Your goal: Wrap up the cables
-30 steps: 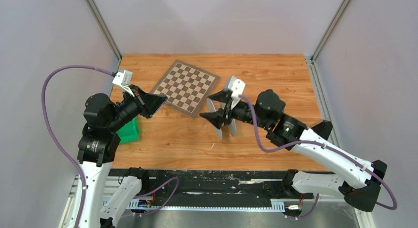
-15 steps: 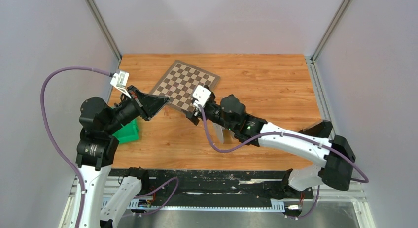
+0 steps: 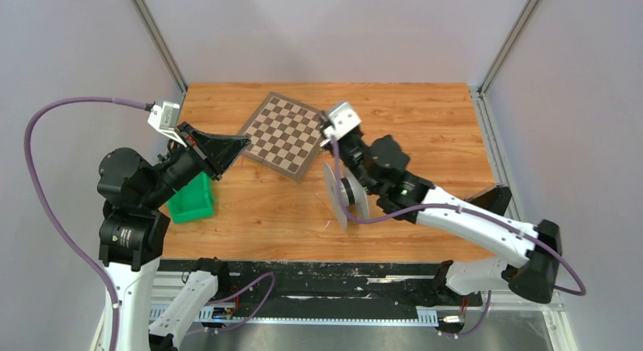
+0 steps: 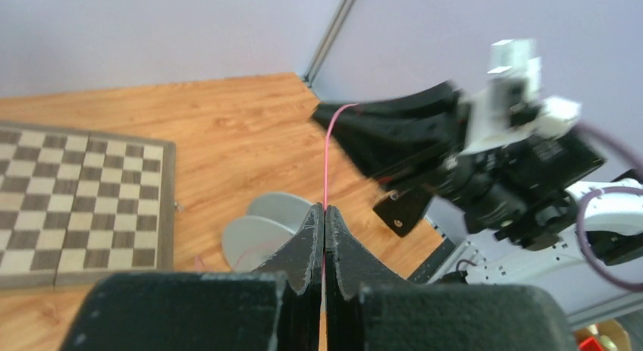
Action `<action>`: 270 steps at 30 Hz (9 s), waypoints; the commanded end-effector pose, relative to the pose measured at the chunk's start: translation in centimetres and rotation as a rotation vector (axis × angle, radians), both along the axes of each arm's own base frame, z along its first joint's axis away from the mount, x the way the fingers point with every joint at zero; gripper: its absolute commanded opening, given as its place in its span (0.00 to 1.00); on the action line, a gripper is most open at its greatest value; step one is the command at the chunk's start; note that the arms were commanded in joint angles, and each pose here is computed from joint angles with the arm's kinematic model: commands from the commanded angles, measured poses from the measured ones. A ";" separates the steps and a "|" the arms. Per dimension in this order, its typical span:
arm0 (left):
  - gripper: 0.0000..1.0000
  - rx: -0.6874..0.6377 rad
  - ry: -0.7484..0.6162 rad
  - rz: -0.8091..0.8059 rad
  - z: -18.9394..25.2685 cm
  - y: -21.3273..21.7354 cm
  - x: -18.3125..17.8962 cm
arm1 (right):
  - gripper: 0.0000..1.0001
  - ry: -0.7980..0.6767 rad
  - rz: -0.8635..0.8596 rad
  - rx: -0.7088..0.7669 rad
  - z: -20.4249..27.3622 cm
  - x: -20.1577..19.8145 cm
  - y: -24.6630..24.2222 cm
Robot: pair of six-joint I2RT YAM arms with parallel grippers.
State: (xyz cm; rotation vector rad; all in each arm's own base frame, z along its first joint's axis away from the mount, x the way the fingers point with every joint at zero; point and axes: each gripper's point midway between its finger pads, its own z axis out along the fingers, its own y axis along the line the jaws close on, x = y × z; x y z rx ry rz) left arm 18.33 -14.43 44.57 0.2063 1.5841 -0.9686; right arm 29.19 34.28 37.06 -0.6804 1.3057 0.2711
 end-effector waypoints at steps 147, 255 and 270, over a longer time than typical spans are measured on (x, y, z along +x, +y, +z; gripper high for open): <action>0.57 0.067 0.398 -0.554 -15.3 -16.5 10.1 | 0.00 0.648 0.479 0.441 -9.0 -5.2 -3.6; 0.66 0.251 0.759 0.149 -19.9 -16.6 -1.6 | 0.00 0.251 -0.182 0.392 -3.1 -0.9 -19.1; 0.62 0.318 1.032 -0.027 -23.9 -21.9 -8.0 | 0.00 0.226 -0.227 0.369 -3.9 -1.3 -20.5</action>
